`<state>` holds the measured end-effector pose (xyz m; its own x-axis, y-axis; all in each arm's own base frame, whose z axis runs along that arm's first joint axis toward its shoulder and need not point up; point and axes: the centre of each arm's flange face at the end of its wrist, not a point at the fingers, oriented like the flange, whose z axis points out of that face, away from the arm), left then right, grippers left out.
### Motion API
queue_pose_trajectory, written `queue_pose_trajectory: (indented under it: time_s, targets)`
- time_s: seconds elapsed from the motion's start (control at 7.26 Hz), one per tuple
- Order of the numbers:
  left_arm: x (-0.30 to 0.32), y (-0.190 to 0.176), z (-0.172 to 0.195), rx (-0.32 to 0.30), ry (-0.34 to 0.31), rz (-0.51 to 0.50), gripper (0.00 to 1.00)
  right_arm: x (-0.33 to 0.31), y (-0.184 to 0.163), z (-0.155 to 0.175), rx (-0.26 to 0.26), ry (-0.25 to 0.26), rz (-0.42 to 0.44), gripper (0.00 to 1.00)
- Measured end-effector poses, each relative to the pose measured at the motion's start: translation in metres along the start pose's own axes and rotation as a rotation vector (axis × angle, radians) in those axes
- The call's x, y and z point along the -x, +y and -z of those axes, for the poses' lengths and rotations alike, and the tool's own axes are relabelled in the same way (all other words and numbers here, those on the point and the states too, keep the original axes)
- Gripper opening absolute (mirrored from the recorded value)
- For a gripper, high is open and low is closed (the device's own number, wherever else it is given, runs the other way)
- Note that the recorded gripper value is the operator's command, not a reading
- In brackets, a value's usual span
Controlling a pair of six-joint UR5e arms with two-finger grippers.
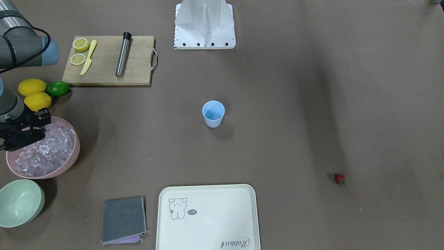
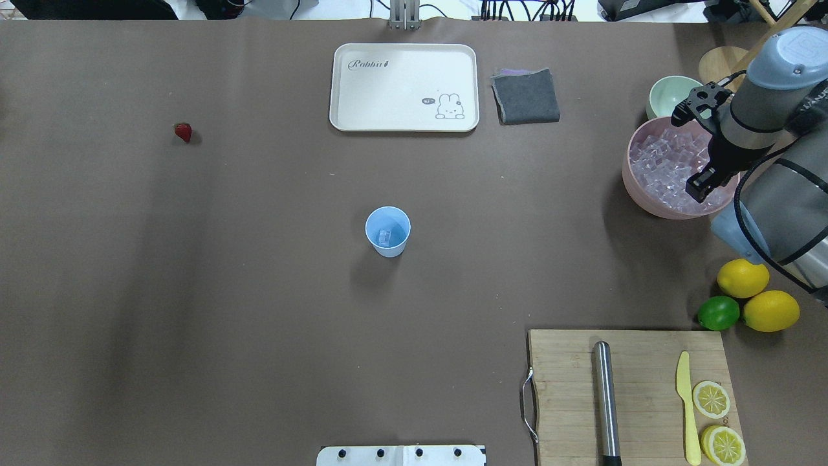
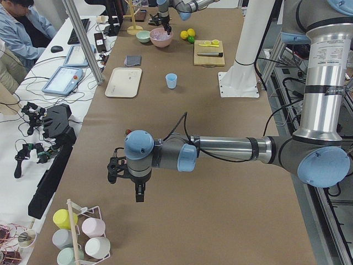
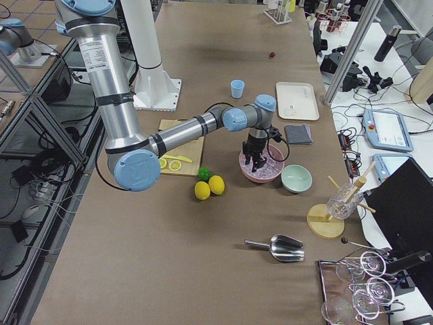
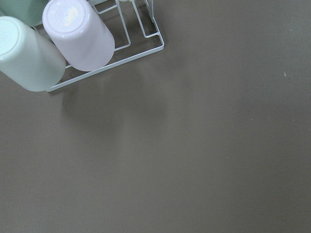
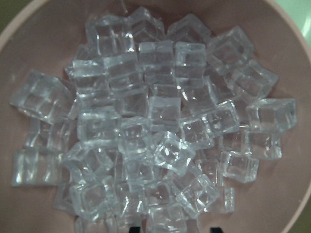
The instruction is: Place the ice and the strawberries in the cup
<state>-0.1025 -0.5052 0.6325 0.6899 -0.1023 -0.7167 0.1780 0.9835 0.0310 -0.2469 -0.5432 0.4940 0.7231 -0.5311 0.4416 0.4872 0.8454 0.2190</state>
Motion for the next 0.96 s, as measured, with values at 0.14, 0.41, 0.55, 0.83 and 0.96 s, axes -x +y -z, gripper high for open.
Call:
queue_pose_trajectory:
  time_s: [0.14,0.41,0.55,0.83,0.96]
  targets:
    - [0.0004,0.0013,-0.0005,0.001,0.000,0.000,0.97,-0.0002,0.0002,0.0001,0.000,-0.001,-0.001,0.49]
    - [0.0010,0.0022,-0.0014,0.003,0.000,0.002,0.97,-0.0014,0.0025,-0.0012,0.003,-0.002,-0.001,0.49]
    - [0.0019,0.0024,-0.0022,0.004,-0.001,0.003,0.97,-0.0030,0.0057,-0.0039,0.008,-0.002,-0.001,0.49]
    - [0.0031,0.0026,-0.0034,0.006,-0.001,0.004,0.97,-0.0042,0.0090,-0.0066,0.013,-0.002,0.001,0.40]
    - [0.0032,0.0027,-0.0035,0.006,-0.001,0.004,0.97,-0.0044,0.0095,-0.0069,0.013,-0.002,0.002,0.35]
